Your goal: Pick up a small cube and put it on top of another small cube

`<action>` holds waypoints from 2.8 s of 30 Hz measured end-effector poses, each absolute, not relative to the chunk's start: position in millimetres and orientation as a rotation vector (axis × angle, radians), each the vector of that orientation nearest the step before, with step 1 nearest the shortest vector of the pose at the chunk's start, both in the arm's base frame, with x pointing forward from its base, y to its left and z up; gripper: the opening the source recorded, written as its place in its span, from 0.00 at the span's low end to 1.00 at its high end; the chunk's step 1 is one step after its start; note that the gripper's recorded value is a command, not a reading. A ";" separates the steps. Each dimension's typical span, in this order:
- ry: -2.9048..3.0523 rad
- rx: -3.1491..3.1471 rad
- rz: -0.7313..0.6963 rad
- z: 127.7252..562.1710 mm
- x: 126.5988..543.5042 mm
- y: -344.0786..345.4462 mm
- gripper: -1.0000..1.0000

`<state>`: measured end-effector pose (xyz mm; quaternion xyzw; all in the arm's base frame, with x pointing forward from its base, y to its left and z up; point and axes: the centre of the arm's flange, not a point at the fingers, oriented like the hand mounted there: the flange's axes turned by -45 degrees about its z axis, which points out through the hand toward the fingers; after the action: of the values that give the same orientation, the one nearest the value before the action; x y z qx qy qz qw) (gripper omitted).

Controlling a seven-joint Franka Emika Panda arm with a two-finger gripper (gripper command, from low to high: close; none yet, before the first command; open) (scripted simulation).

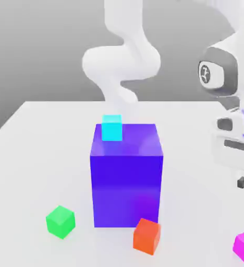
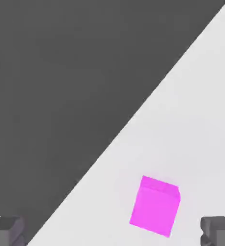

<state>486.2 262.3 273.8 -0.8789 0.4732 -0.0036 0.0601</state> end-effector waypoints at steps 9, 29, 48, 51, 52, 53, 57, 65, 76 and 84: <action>1.713 -2.632 0.000 135.7 460.1 292.7 0.00; 1.219 -2.874 -0.118 316.9 480.7 231.4 0.00; 0.205 -3.169 -0.224 456.3 447.4 13.5 0.00; 0.049 -3.184 -0.212 455.5 437.8 -21.9 0.00; -0.004 -3.187 -0.207 453.9 434.6 -33.2 0.00; -0.056 -3.189 -0.200 451.7 431.4 -44.3 0.00; -0.269 -3.185 -0.171 436.7 419.0 -85.0 0.00; -0.708 -3.113 -0.097 382.9 398.4 -144.6 0.00; -1.320 -2.868 -0.013 282.9 384.5 -165.8 0.00; -1.553 -2.728 -0.001 196.4 385.5 -154.3 0.00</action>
<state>385.5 -154.3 196.4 -0.8691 -0.4946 -0.0002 0.0013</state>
